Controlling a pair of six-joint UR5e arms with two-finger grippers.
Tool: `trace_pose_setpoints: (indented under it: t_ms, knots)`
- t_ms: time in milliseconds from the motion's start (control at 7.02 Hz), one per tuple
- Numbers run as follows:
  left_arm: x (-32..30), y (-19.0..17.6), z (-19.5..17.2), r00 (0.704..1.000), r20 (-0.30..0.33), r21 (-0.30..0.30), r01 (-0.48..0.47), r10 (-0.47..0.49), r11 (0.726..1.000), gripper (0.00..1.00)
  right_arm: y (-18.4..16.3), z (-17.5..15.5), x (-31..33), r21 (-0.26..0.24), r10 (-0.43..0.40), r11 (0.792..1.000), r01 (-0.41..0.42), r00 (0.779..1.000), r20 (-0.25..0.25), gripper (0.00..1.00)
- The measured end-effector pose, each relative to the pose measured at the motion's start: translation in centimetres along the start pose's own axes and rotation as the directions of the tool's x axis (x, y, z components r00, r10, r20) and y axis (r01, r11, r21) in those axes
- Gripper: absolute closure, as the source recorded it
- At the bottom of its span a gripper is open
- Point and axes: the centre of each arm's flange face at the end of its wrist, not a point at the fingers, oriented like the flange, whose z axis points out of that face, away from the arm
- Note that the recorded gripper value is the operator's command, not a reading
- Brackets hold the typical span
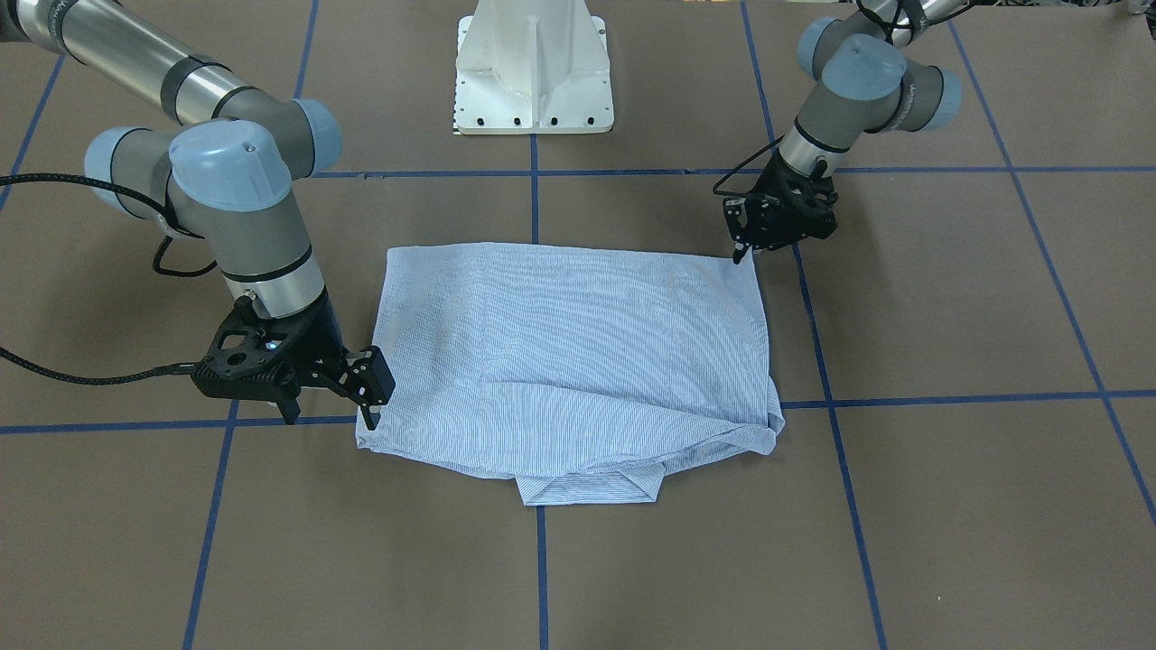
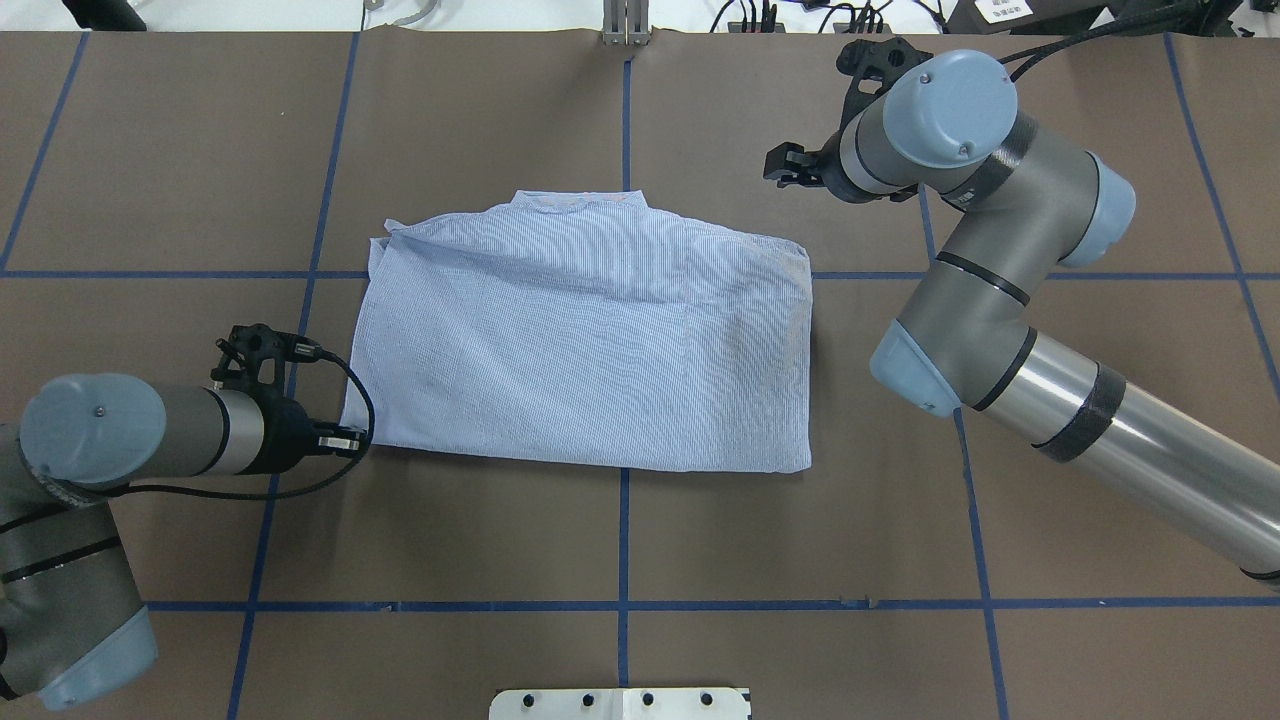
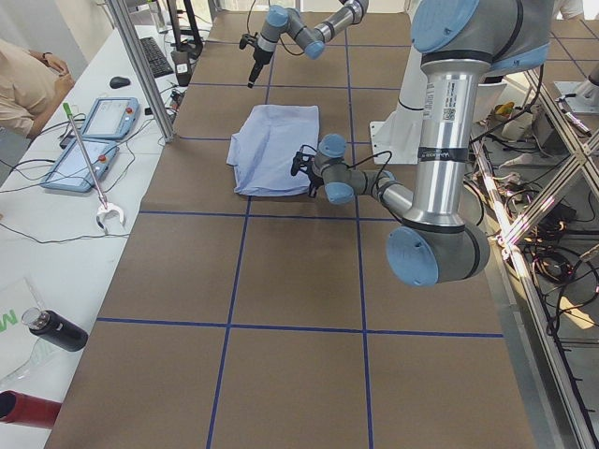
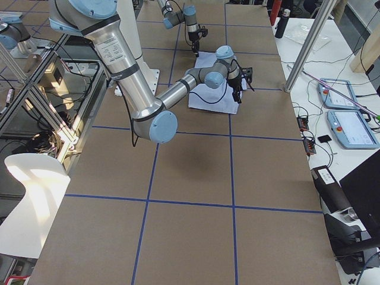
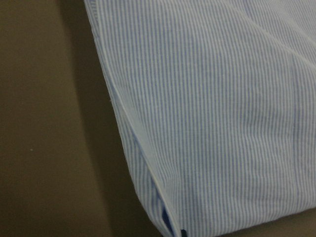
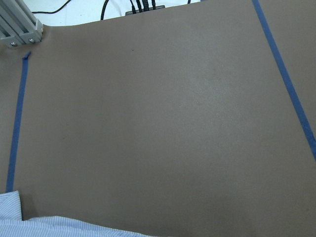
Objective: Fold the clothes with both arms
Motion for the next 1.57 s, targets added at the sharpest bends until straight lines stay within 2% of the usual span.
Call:
trace_pose_setpoints:
  t_ms: [285,427,712,997,1140,1282,1425,1567]
  knots:
    - [-6.4,-5.4,-0.5,0.992,0.110,0.069,-0.070,0.062,0.995,1.00,0.1,-0.2,-0.2,0.004,0.003,1.000,-0.003,1.000,0.003,0.00]
    - [-9.8,-9.5,0.3,0.980,0.177,0.096,-0.110,0.092,0.989,1.00,0.2,-0.2,-0.2,0.005,0.005,1.000,-0.005,1.000,0.004,0.00]
    - [-13.4,-20.0,3.5,0.953,0.282,0.130,-0.149,0.107,0.980,1.00,0.5,-0.3,-0.5,0.009,0.005,1.000,-0.005,1.000,0.008,0.00]
    - [-11.3,-30.1,7.3,0.934,0.348,0.173,-0.145,0.078,0.974,1.00,1.1,-0.7,-1.0,0.009,0.001,1.000,-0.001,1.000,0.019,0.00]
    - [-8.8,-34.1,8.7,0.937,0.343,0.199,-0.142,0.067,0.970,1.00,1.7,-1.0,-1.5,0.006,-0.003,1.000,0.002,1.000,0.030,0.00]
    - [-6.9,-36.4,9.5,0.944,0.326,0.223,-0.136,0.058,0.965,0.79,2.4,-1.3,-2.2,0.001,0.002,1.000,-0.002,0.999,0.043,0.00]
    - [-6.3,-37.4,9.5,0.947,0.317,0.236,-0.134,0.054,0.962,0.01,3.0,-1.6,-3.0,-0.003,0.012,1.000,-0.012,0.998,0.054,0.00]
    - [-6.0,-37.8,9.1,0.950,0.307,0.250,-0.137,0.056,0.958,0.00,3.8,-1.9,-3.9,-0.005,0.033,0.999,-0.033,0.997,0.065,0.00]
